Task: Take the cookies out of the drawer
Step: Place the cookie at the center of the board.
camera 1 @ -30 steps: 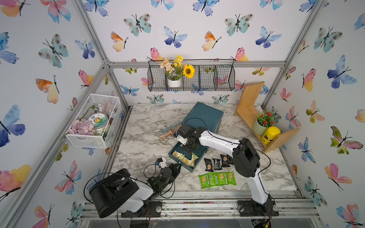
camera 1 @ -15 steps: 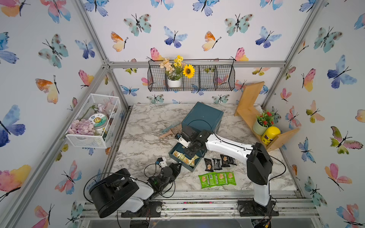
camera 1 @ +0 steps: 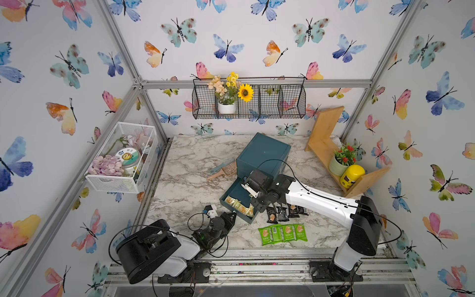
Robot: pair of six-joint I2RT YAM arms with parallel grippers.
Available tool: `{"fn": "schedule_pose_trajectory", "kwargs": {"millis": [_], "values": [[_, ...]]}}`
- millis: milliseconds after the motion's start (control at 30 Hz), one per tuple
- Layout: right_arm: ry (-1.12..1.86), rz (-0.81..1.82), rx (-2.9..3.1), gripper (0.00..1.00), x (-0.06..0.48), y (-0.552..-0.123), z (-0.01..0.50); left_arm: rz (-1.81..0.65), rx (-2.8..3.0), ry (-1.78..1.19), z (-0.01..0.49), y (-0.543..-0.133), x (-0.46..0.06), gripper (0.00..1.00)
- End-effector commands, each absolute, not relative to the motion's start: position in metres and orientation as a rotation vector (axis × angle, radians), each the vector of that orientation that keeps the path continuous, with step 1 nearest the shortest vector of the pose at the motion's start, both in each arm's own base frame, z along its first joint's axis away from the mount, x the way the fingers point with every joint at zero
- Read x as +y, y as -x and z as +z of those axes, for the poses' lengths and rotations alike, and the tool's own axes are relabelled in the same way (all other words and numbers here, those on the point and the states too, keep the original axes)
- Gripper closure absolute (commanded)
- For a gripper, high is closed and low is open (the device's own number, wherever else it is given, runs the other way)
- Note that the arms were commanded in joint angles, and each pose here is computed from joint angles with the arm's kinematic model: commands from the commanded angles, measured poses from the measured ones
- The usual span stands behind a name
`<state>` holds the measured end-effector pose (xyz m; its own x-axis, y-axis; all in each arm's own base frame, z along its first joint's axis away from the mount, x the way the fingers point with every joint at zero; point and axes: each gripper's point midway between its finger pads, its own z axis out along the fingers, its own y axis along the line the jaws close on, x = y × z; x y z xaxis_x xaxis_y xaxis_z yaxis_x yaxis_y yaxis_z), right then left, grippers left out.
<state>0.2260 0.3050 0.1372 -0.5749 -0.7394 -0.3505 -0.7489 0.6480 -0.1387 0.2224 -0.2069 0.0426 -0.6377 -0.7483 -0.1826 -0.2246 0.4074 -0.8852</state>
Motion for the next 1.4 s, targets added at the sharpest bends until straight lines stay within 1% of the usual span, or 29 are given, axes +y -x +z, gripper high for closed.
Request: {"fn": "schedule_pose_trajectory", "kwargs": {"millis": [0, 167, 300, 533, 733, 800, 1000, 1200, 1300, 1367], "values": [[1.066, -0.099, 2.601, 0.98, 0.262, -0.210, 0.131, -1.096, 2.146, 0.821, 0.028, -0.219, -0.198, 1.00], [0.880, -0.222, 2.700, 0.98, 0.217, -0.198, 0.114, -1.094, 2.144, 0.823, 0.029, -0.219, -0.197, 1.00], [0.688, -0.300, 2.779, 0.98, 0.181, -0.200, 0.099, -1.094, 2.144, 0.821, 0.029, -0.219, -0.198, 1.00], [0.399, -0.316, 2.806, 0.98, 0.143, -0.234, 0.093, -1.088, 2.151, 0.824, 0.027, -0.219, -0.198, 1.00], [0.152, -0.589, 2.729, 0.98, 0.092, -0.269, 0.099, -1.094, 2.148, 0.827, 0.028, -0.218, -0.197, 1.00], [0.087, -0.625, 2.745, 0.98, 0.077, -0.277, 0.094, -1.096, 2.148, 0.826, 0.028, -0.219, -0.198, 1.00], [0.007, -0.586, 2.782, 0.98, 0.058, -0.295, 0.077, -1.101, 2.144, 0.835, 0.028, -0.218, -0.197, 1.00], [0.010, -0.578, 2.870, 0.98, 0.048, -0.289, 0.047, -1.102, 2.143, 0.838, 0.028, -0.218, -0.197, 1.00], [0.018, -0.548, 2.886, 0.94, 0.051, -0.289, 0.042, -1.099, 2.148, 0.837, 0.027, -0.218, -0.197, 1.00], [0.027, -0.539, 2.896, 0.87, 0.053, -0.289, 0.038, -1.100, 2.147, 0.837, 0.027, -0.218, -0.197, 1.00]]}}
